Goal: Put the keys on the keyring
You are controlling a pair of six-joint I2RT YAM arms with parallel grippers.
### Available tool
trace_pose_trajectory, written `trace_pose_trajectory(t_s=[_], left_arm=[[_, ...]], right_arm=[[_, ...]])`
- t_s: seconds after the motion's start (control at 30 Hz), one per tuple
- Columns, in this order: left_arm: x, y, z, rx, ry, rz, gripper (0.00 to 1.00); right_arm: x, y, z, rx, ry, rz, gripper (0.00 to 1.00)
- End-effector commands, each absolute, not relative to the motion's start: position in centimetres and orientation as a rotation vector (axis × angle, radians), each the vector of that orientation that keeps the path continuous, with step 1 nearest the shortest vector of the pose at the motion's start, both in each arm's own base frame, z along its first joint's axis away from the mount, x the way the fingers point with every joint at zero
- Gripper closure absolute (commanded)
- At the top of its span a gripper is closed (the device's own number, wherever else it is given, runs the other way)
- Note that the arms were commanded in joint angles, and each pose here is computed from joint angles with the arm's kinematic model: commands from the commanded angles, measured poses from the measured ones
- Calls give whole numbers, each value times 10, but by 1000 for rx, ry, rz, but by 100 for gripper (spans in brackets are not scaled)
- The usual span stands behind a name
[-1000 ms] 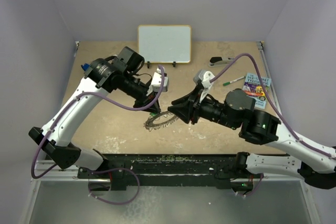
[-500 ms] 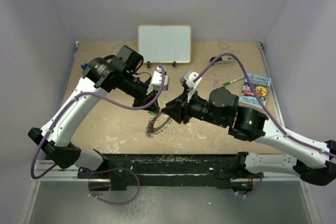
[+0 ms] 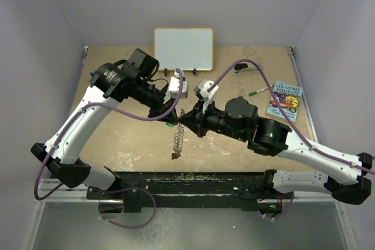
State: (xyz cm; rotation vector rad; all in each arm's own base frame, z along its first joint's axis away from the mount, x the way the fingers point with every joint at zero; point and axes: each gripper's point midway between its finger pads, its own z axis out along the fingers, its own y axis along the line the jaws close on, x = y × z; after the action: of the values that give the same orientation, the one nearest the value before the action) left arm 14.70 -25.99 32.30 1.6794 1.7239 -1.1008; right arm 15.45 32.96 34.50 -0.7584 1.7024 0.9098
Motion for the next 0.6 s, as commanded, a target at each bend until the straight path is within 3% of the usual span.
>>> trace_pose_trajectory(t_s=[0.0,0.57], left_arm=[[142,-262,342,1668,1647,-1130,96],[128,-267,329,1668,1654,-1278,96]], right_arm=[[163,329,374,-696,1621,909,100],[159,315,400,-656,1469,942,100]])
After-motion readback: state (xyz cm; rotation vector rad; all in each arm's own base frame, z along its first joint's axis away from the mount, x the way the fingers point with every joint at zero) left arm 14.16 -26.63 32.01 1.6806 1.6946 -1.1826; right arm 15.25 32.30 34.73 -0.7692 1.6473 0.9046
